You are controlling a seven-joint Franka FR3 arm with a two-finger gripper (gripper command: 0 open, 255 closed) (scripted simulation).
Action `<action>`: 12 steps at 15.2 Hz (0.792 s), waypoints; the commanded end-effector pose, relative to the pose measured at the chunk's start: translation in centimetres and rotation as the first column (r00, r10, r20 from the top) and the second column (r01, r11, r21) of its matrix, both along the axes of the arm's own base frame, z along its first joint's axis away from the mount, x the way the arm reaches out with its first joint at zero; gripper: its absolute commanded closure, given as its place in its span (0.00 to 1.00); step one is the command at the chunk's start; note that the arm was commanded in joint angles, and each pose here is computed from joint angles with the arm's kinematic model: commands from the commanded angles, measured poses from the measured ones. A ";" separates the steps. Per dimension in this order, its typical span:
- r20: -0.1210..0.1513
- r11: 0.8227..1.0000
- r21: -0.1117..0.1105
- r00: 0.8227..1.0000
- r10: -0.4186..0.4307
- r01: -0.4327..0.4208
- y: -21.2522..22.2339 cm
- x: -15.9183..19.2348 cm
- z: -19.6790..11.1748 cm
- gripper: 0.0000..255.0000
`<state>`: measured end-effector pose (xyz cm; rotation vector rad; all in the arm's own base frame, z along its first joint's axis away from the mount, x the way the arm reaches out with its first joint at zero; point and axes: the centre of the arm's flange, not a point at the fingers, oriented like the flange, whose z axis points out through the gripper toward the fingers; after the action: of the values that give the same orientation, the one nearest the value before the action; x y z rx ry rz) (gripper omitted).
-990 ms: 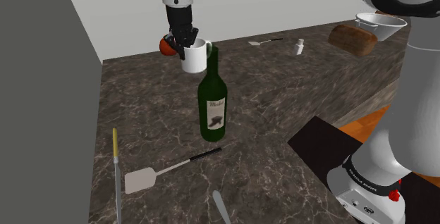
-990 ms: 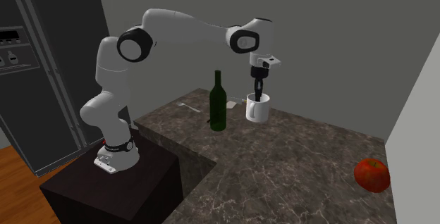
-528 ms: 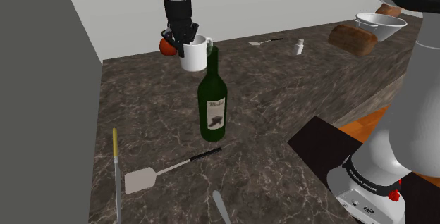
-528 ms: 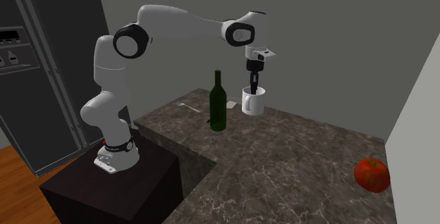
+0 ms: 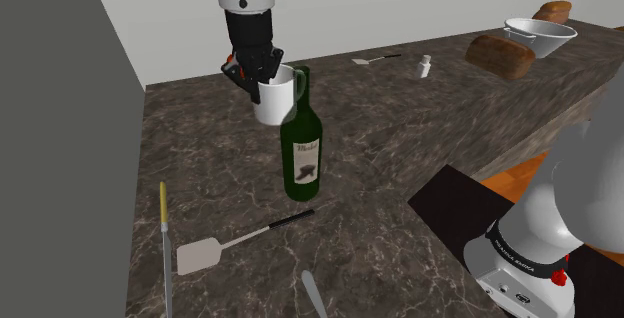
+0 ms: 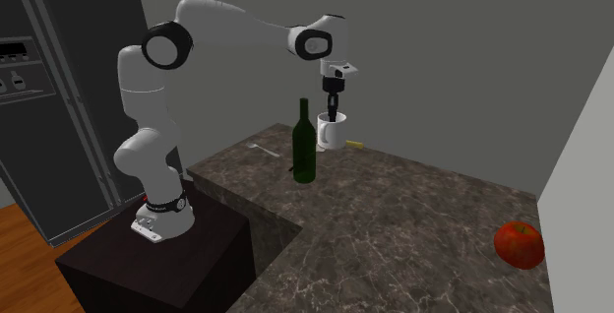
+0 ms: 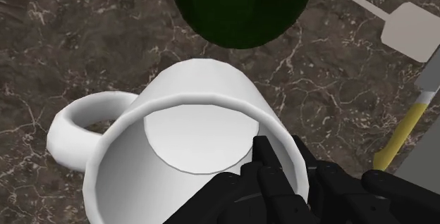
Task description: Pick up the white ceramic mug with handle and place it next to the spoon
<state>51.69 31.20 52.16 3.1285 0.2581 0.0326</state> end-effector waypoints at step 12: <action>0.001 1.000 0.000 1.000 -0.001 0.001 8.6 -15.2 0.1 1.00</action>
<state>37.89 39.14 52.41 3.1284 0.2586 0.0332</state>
